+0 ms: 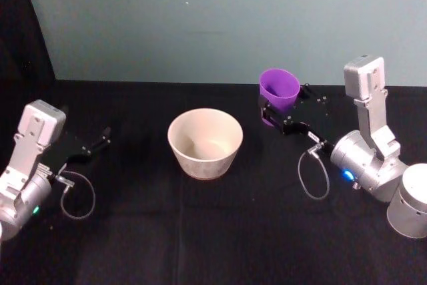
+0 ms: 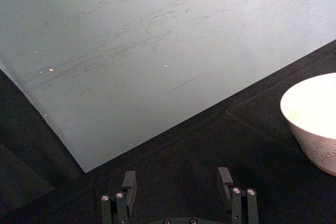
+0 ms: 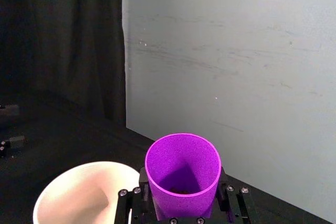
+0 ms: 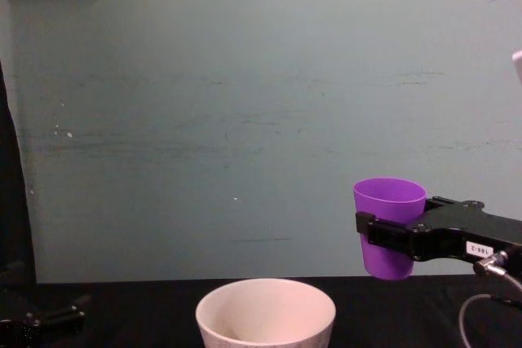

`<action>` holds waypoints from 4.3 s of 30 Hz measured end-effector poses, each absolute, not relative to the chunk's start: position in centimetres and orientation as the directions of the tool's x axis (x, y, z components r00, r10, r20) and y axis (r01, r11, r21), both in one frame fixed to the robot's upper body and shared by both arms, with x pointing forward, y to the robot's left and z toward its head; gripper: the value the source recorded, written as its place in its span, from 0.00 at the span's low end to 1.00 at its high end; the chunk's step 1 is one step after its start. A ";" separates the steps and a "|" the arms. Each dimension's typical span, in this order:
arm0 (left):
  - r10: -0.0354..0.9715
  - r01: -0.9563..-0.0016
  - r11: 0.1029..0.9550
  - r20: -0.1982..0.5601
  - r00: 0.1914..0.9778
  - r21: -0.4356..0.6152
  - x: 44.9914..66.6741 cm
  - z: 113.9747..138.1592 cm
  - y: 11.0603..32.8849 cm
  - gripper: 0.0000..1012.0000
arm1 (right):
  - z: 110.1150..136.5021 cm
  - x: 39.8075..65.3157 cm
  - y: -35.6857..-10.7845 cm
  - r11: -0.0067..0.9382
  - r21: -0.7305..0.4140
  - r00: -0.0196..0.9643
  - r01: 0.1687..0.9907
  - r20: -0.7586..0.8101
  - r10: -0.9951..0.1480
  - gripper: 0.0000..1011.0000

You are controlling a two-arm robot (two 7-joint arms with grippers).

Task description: Pick up the cup and pour the mung beans from the cup into the bowl.

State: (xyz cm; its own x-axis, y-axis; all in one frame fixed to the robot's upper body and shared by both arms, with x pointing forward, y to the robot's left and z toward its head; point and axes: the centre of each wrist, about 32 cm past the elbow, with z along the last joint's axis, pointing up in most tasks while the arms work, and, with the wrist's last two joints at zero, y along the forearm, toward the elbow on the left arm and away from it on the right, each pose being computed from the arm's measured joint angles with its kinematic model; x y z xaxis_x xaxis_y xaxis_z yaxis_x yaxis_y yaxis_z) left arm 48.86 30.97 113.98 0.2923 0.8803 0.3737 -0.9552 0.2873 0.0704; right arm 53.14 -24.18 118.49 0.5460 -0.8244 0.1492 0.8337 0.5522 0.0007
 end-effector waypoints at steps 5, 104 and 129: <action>0.880 -0.955 0.287 0.374 0.292 0.070 48.9 114.0 31.0 1.00 | 118.5 53.1 -24.2 0.552 0.001 0.546 0.834 0.149 -0.824 0.72; 0.880 -0.955 0.287 0.374 0.292 0.070 48.9 114.0 31.0 1.00 | 122.2 54.8 -12.7 0.471 -0.295 0.321 0.831 0.947 0.027 0.72; 0.880 -0.955 0.287 0.374 0.292 0.070 48.9 114.0 31.0 1.00 | 122.7 54.5 -12.3 0.460 -0.289 0.274 0.839 0.956 0.102 0.72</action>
State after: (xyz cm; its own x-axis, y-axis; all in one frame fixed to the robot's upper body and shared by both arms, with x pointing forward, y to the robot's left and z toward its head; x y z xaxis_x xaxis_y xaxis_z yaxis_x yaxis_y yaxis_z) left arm 48.86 30.97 113.98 0.2923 0.8803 0.3737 -0.9552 0.2873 0.0704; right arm 54.54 -12.25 122.74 0.2737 0.1023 0.9564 0.8393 0.4602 -0.2894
